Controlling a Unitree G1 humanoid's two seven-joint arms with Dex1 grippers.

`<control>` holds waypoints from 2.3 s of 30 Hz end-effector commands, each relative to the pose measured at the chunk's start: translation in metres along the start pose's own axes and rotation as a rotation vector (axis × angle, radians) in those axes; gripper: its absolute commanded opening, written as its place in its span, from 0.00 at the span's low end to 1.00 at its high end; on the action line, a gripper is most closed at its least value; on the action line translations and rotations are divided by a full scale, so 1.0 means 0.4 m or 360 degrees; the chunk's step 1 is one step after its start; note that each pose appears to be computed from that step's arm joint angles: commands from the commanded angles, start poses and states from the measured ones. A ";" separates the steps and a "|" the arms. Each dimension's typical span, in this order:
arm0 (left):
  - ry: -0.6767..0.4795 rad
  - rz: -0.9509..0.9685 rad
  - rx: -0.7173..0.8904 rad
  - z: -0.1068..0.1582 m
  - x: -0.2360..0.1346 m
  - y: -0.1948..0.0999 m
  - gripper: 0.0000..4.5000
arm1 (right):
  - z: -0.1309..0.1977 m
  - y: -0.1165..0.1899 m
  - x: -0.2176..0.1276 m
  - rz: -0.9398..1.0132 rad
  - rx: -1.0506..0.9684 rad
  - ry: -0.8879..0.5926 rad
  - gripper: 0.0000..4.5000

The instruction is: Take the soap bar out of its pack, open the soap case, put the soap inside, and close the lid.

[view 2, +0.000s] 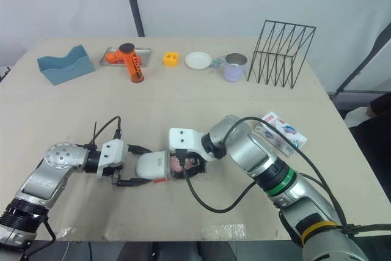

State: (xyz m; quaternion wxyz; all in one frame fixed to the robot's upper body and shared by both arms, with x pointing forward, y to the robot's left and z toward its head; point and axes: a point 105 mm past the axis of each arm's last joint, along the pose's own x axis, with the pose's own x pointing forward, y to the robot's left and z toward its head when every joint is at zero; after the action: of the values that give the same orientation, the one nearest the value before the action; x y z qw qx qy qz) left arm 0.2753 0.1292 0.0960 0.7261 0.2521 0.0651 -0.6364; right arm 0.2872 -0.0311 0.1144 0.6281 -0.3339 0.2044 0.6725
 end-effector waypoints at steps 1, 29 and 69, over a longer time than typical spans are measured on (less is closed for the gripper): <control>-0.0021 0.0002 0.0041 0.013 0.004 0.007 0.83 | 0.026 0.004 -0.019 0.0002 -0.0089 -0.0028 0.99; -0.0044 -0.0021 0.0061 0.019 0.012 0.016 0.83 | -0.037 0.012 -0.041 -0.0101 -0.0099 -0.0103 0.01; -0.0171 0.0139 0.0109 0.044 0.017 0.032 0.83 | -0.106 0.003 -0.205 -0.0304 0.0108 -0.0284 0.01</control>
State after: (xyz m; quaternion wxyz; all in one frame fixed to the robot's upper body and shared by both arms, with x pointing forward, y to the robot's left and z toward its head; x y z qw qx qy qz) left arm 0.2839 0.1161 0.0975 0.7412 0.2430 0.0266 -0.6252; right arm 0.2924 -0.1181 0.1324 0.7089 -0.2770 0.1525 0.6304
